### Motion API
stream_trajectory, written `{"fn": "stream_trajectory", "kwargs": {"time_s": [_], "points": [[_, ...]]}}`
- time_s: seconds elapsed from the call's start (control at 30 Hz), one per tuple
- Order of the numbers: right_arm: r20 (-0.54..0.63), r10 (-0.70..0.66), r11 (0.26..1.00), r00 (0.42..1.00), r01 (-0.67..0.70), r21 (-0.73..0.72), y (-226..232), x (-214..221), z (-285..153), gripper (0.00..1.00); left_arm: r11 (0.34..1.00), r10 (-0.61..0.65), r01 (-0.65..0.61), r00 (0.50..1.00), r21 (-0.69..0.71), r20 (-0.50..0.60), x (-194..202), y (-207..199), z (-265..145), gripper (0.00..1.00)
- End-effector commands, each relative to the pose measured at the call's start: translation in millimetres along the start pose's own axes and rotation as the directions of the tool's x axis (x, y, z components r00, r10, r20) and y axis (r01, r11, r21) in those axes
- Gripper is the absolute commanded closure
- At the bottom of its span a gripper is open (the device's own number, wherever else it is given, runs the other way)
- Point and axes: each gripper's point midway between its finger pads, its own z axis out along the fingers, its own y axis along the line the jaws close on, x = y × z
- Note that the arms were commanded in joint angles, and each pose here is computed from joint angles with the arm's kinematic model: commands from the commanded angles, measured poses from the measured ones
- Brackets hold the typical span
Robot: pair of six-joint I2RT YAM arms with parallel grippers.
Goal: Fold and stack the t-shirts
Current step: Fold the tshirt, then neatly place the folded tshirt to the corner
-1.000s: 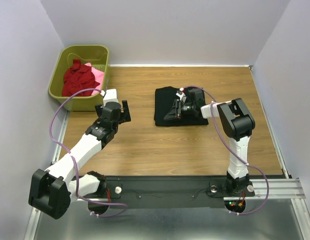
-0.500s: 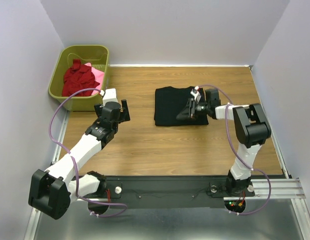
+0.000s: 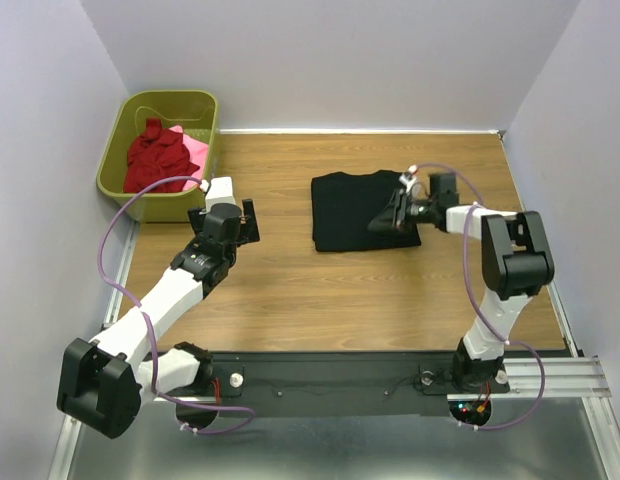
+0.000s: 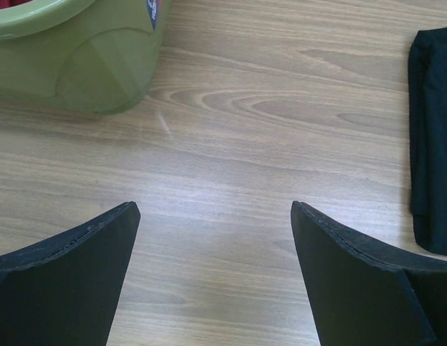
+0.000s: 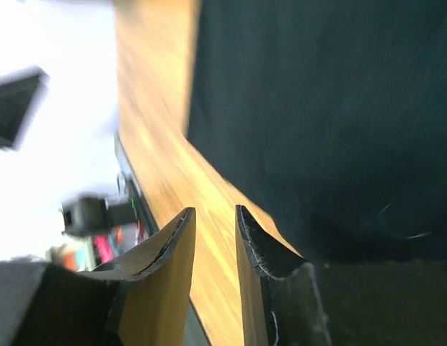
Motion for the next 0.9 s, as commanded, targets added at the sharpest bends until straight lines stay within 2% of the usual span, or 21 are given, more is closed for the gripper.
{"fn": "stream_trajectory", "kwargs": {"time_s": [0.0, 0.1, 0.27, 0.3, 0.37, 0.4, 0.43, 0.5, 0.53, 0.57, 0.63, 0.7, 0.77, 0.83, 0.87], "points": [[0.204, -0.153, 0.988, 0.967, 0.155, 0.01, 43.0, -78.4, -42.4, 0.65, 0.997, -0.057, 0.054, 0.996, 0.046, 0.065, -23.9, -12.3, 0.5, 0.02], [0.254, -0.167, 0.986, 0.953, 0.165, 0.031, 42.8, -107.2, -49.8, 0.63, 0.969, -0.109, 0.1, 0.994, 0.225, 0.025, -26.9, -51.5, 1.2, 0.02], [0.298, -0.167, 0.986, 0.94, 0.159, 0.051, 28.1, -147.2, -51.7, 0.63, 0.88, -0.188, 0.164, 0.982, 0.446, 0.009, -72.8, -126.5, 17.6, 0.02], [0.297, -0.163, 0.987, 0.941, 0.155, 0.05, 24.7, -150.8, -50.2, 0.62, 0.879, -0.169, 0.162, 0.985, 0.448, -0.026, -63.8, -138.7, 34.3, 0.02], [0.302, -0.17, 0.985, 0.938, 0.162, 0.054, 19.9, -161.9, -46.6, 0.62, 0.847, -0.187, 0.16, 0.982, 0.508, 0.003, -92.6, -165.0, 41.7, 0.03], [0.304, -0.17, 0.985, 0.938, 0.161, 0.055, 17.4, -165.0, -45.9, 0.62, 0.83, -0.18, 0.155, 0.984, 0.536, -0.006, -94.4, -176.9, 47.0, 0.03], [0.306, -0.172, 0.985, 0.936, 0.163, 0.054, 16.2, -169.0, -44.6, 0.62, 0.831, -0.158, 0.155, 0.987, 0.534, -0.04, -81.3, -187.0, 66.9, 0.04], [0.304, -0.162, 0.987, 0.939, 0.153, 0.053, 8.2, -173.9, -41.5, 0.62, 0.815, -0.147, 0.154, 0.987, 0.558, -0.057, -81.1, -203.9, 82.3, 0.06], [0.309, -0.173, 0.985, 0.935, 0.165, 0.052, 9.4, -180.4, -41.8, 0.62, 0.789, -0.158, 0.154, 0.986, 0.595, -0.046, -96.6, -218.5, 84.2, 0.08], [0.297, -0.152, 0.988, 0.943, 0.143, 0.049, -3.2, -179.6, -36.2, 0.62, 0.79, -0.138, 0.162, 0.987, 0.592, -0.087, -77.8, -226.5, 103.1, 0.11], [0.294, -0.138, 0.99, 0.946, 0.129, 0.051, -17.5, -184.6, -31.1, 0.62, 0.773, -0.125, 0.17, 0.985, 0.611, -0.117, -67.7, -243.6, 123.5, 0.16], [0.291, -0.125, 0.992, 0.949, 0.115, 0.051, -29.8, -188.1, -28.0, 0.62, 0.773, -0.112, 0.171, 0.985, 0.611, -0.134, -57.5, -251.3, 138.6, 0.28], [0.289, -0.095, 0.995, 0.952, 0.083, 0.053, -50.1, -192.2, -24.6, 0.62, 0.778, -0.096, 0.178, 0.981, 0.602, -0.167, -40.2, -258.1, 159.8, 0.34], [0.299, -0.068, 0.997, 0.952, 0.052, 0.059, -66.3, -196.0, -27.4, 0.62, 0.78, -0.098, 0.191, 0.978, 0.596, -0.186, -33.9, -263.4, 172.0, 0.35], [0.298, -0.053, 0.997, 0.953, 0.036, 0.061, -75.3, -195.6, -26.8, 0.62, 0.793, -0.087, 0.206, 0.97, 0.573, -0.229, -12.4, -261.1, 184.6, 0.37]]}}
